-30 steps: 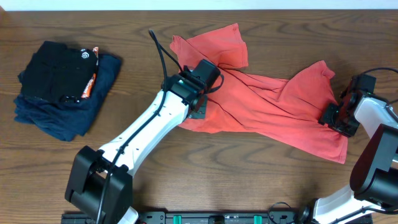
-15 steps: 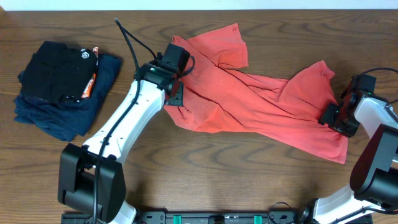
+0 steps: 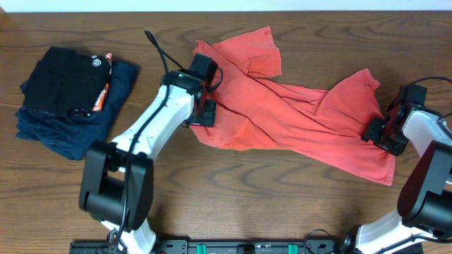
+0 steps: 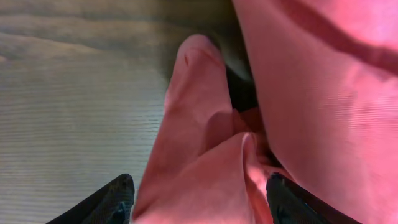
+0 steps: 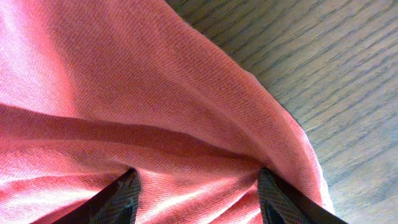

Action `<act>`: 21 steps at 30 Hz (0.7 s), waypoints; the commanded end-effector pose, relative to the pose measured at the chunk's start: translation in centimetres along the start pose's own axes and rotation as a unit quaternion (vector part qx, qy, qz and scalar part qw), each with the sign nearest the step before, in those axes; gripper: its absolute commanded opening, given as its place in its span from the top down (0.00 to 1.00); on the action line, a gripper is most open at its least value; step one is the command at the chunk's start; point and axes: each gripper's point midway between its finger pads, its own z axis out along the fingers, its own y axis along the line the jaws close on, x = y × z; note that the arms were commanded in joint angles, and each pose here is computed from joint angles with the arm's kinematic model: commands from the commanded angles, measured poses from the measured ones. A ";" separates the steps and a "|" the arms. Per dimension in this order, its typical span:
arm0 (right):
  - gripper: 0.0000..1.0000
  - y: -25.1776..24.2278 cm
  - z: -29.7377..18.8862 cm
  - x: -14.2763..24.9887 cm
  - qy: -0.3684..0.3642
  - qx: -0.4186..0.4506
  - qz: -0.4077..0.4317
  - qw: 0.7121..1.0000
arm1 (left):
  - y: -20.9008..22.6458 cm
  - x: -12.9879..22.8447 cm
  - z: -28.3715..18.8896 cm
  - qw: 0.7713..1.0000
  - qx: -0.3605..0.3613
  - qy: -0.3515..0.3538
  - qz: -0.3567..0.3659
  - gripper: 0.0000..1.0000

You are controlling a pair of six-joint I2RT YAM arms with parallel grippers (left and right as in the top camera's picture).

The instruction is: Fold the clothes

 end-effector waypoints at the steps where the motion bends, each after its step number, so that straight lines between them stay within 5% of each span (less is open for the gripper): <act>1: 0.40 -1.5 1.7 1.9 0.037 0.031 0.004 0.999 | 0.1 0.7 0.8 1.000 0.002 0.019 0.000 0.35; 2: 0.40 -1.5 1.7 1.9 0.037 0.031 0.004 0.999 | 0.1 0.8 0.8 1.000 0.002 0.020 0.000 0.41; 6: 0.40 -1.5 1.7 1.9 0.037 0.031 0.004 0.999 | 0.2 1.1 0.7 1.000 0.000 0.026 0.001 0.92; 12: 0.41 -1.7 1.6 2.5 0.049 0.034 0.005 0.998 | 1.0 3.1 -2.0 0.999 -0.008 0.052 -0.002 0.94; 21: 0.42 -2.9 1.0 1.3 0.046 0.013 0.053 0.997 | 3.4 4.9 -7.0 0.988 0.000 0.039 -0.147 0.94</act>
